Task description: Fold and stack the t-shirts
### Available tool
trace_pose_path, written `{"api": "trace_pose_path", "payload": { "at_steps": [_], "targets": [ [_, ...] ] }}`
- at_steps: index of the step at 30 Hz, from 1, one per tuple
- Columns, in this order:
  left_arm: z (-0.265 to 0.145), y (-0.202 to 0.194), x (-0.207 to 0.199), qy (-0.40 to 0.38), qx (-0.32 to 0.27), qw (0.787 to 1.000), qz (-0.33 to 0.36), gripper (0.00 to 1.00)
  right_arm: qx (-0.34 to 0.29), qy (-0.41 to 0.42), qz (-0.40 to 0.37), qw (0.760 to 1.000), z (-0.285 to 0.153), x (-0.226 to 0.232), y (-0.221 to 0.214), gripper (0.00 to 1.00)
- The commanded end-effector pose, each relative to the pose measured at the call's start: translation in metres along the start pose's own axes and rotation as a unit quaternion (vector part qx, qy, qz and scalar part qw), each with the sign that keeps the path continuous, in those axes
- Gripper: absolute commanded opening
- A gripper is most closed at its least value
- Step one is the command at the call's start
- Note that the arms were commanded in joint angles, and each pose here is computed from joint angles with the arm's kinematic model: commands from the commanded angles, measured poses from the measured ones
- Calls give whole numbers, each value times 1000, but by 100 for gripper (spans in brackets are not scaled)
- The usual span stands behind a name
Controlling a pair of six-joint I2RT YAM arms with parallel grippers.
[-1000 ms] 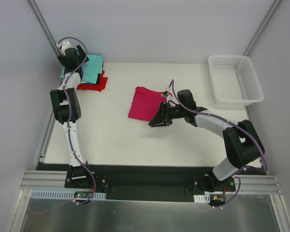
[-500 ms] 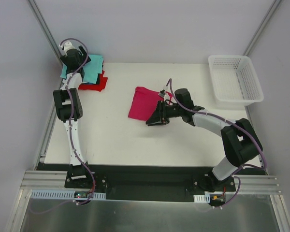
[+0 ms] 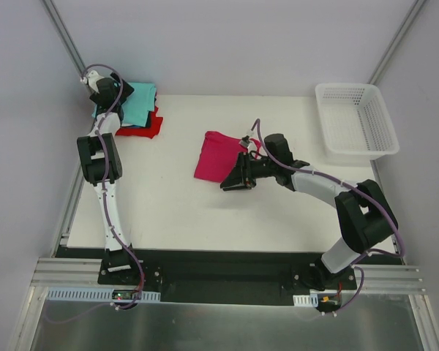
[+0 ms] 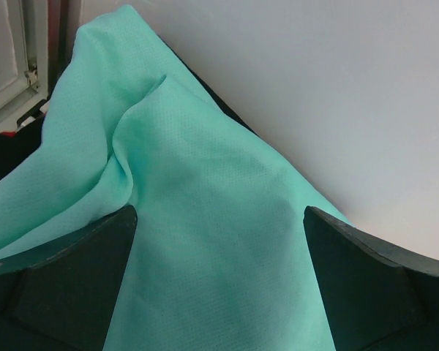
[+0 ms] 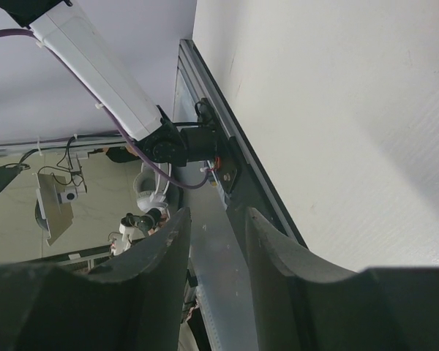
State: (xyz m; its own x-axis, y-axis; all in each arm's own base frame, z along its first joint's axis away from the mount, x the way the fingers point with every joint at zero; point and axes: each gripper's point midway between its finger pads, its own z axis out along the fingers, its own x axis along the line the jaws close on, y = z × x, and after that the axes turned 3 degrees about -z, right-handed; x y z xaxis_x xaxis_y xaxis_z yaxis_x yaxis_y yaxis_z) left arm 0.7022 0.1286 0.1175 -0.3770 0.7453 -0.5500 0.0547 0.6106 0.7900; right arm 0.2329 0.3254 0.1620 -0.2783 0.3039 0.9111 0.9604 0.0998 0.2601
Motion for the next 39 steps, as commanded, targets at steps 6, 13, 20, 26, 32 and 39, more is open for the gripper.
{"api": "trace_pose_path", "payload": {
  "at_steps": [6, 13, 20, 26, 32, 39],
  "targets": [
    [-17, -23, 14, 45, 64, 990, -115, 99, -18, 40, -56, 997, -14, 49, 11, 40],
    [-30, -46, 24, 67, 105, 983, -133, 99, -22, 40, -59, 997, -18, 54, 12, 41],
    [-47, -42, 33, 100, 118, 982, -109, 99, -29, 42, -66, 996, -23, 62, 10, 41],
    [-59, -33, 33, 115, 123, 982, -85, 99, -31, 44, -71, 996, -28, 66, 3, 41],
    [-67, -38, 40, 130, 141, 979, -64, 99, -33, 47, -77, 995, -32, 69, -1, 41],
    [-84, 11, -9, 47, 116, 992, -26, 99, -26, 43, -72, 996, -29, 60, -6, 42]
  ]
}}
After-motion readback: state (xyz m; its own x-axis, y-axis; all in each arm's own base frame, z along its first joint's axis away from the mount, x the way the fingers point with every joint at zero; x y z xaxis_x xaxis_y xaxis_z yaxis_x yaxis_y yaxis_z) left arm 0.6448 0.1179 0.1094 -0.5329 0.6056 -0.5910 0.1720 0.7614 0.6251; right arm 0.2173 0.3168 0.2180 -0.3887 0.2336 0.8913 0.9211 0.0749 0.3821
